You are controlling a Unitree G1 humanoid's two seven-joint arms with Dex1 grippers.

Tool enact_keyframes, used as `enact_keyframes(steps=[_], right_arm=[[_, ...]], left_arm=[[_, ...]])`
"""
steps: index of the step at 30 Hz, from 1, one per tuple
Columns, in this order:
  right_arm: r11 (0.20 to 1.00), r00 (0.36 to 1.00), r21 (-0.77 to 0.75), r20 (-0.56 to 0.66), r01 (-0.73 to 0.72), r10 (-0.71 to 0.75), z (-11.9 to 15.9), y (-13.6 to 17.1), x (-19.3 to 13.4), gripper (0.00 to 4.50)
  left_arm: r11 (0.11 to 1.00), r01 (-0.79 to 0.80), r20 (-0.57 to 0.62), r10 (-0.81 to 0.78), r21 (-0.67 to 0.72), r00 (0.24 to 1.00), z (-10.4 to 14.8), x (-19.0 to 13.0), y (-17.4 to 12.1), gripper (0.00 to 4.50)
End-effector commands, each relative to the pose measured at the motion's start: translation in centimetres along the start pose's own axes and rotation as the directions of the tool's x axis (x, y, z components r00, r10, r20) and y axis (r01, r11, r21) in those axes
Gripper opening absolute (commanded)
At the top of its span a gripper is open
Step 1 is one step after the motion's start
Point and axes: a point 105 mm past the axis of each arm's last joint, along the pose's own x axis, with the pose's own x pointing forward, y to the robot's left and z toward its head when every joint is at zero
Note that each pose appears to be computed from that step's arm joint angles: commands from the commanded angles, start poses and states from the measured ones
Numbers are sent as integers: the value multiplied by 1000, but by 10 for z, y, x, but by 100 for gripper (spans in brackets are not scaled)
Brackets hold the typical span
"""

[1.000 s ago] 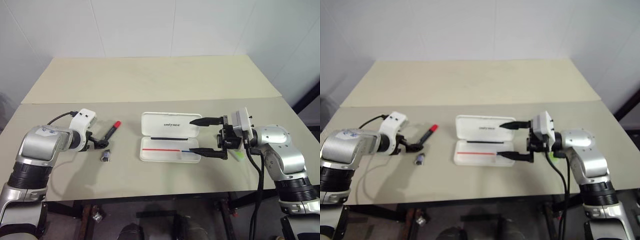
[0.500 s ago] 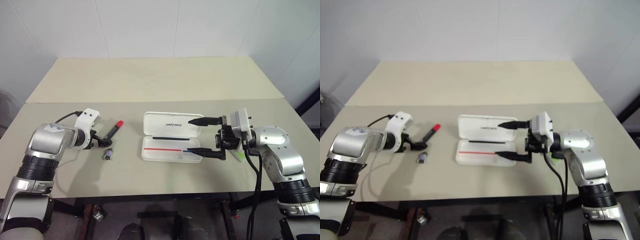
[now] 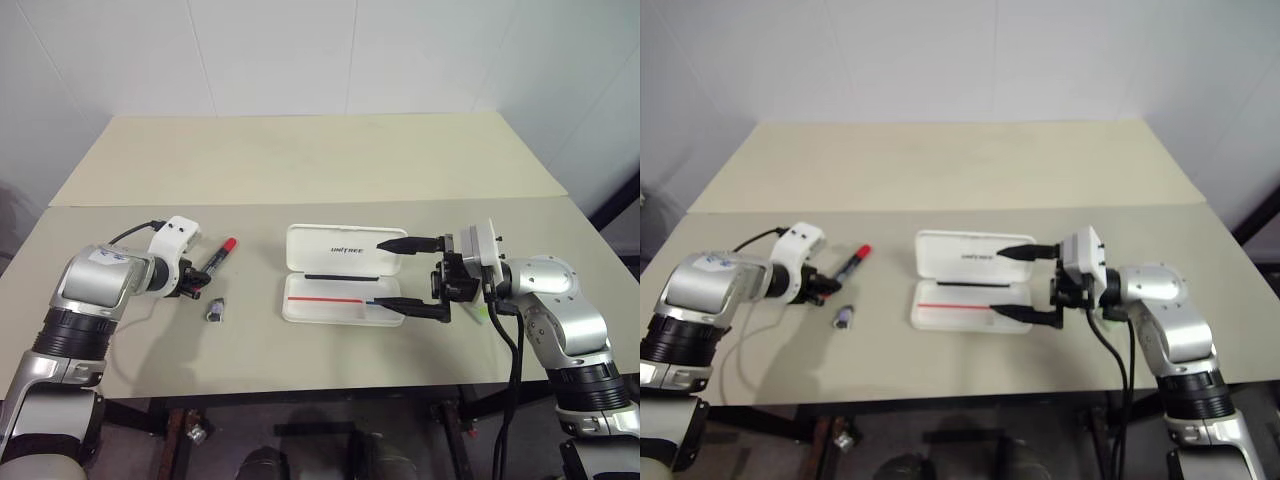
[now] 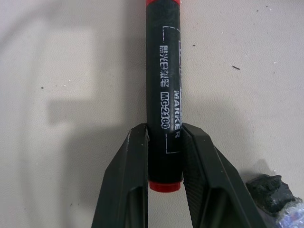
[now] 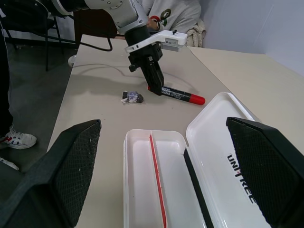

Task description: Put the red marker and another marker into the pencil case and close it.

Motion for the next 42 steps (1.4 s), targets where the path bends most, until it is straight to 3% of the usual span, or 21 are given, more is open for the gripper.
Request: enact_keyframes(steps=[1, 3, 10, 13, 17, 23, 30, 37, 42], right_arm=[[999, 1000, -54, 23, 7, -6, 12, -3, 1, 450], [999, 1000, -54, 20, 6, -5, 11, -4, 1, 450], [999, 1000, -51, 5, 12, -12, 8, -8, -2, 450], [999, 1000, -47, -3, 18, -18, 6, -10, -4, 450], [999, 999, -43, -22, 28, -29, 2, -14, -9, 450], [997, 997, -47, -47, 57, -59, 0, -17, -17, 450], [994, 991, -52, -81, 101, -105, -2, -17, -30, 450], [988, 984, -51, -99, 145, -149, -2, -10, -37, 450], [984, 978, -51, -115, 172, -177, -2, -6, -43, 450]], left_arm=[[997, 31, 43, -35, 76, 998, 5, -4, -5, 59], [982, 49, 95, -67, 180, 993, 12, -10, -10, 59], [968, 34, 338, -119, 248, 934, 33, -41, -8, 59], [948, 60, 438, -200, 312, 876, 43, -56, -18, 59], [877, 171, 482, -399, 449, 780, 46, -79, -46, 59], [665, 337, 294, -649, 666, 702, 29, -90, -93, 59], [485, 398, 132, -747, 779, 651, 37, -77, -121, 59], [397, 402, 36, -747, 825, 664, 59, -48, -132, 59], [386, 396, -9, -707, 833, 707, 70, -27, -132, 59]])
